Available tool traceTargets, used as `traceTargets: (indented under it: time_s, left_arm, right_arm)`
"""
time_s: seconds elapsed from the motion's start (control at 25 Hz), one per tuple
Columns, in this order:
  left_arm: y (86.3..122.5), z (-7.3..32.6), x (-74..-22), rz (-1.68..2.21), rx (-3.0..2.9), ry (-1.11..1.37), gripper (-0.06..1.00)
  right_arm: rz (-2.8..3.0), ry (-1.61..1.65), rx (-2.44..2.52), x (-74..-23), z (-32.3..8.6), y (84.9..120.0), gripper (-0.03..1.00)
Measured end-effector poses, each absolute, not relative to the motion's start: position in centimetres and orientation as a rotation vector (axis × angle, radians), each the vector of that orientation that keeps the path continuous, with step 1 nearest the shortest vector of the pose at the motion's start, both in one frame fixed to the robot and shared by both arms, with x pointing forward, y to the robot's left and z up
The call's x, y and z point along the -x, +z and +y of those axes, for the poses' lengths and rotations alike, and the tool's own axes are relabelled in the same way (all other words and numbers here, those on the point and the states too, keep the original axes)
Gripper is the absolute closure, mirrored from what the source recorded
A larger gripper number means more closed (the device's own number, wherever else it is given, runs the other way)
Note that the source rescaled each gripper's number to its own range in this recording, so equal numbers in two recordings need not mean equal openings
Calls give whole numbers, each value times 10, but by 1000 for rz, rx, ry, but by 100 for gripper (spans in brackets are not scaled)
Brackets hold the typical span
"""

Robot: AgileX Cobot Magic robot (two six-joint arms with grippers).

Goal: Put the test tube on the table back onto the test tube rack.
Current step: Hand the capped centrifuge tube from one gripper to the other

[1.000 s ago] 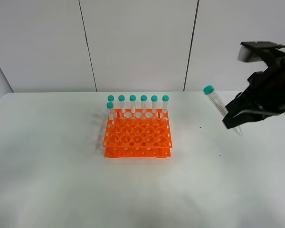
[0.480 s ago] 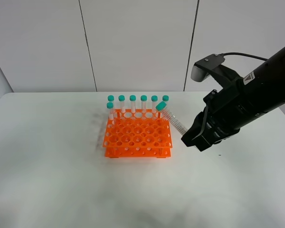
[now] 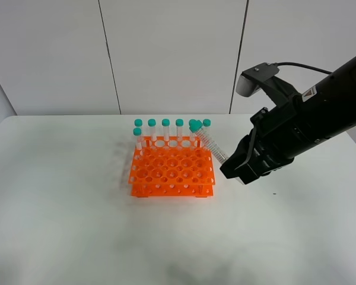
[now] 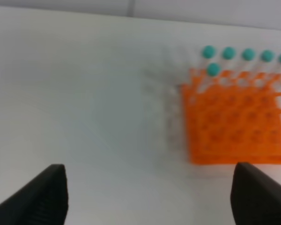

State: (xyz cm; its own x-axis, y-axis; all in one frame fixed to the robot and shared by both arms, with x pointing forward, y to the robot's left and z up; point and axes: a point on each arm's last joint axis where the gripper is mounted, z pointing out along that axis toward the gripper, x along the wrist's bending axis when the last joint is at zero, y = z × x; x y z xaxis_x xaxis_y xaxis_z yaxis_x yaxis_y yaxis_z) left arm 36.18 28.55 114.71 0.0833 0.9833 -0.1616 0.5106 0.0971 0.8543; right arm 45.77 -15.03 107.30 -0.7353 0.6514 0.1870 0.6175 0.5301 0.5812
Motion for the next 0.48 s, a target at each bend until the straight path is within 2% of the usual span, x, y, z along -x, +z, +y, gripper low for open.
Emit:
traceTargets:
  time_s: [0.2, 0.48]
  left_arm:
    - [1124, 263, -424, 1501, -1539, 420, -6]
    - [1093, 239, -478, 1408, -1487, 117, -6]
  right_arm:
    - [2697, 1002, -1149, -465, -146, 1066, 95]
    - [2729, 1104, -1081, -486, -128, 1067, 95]
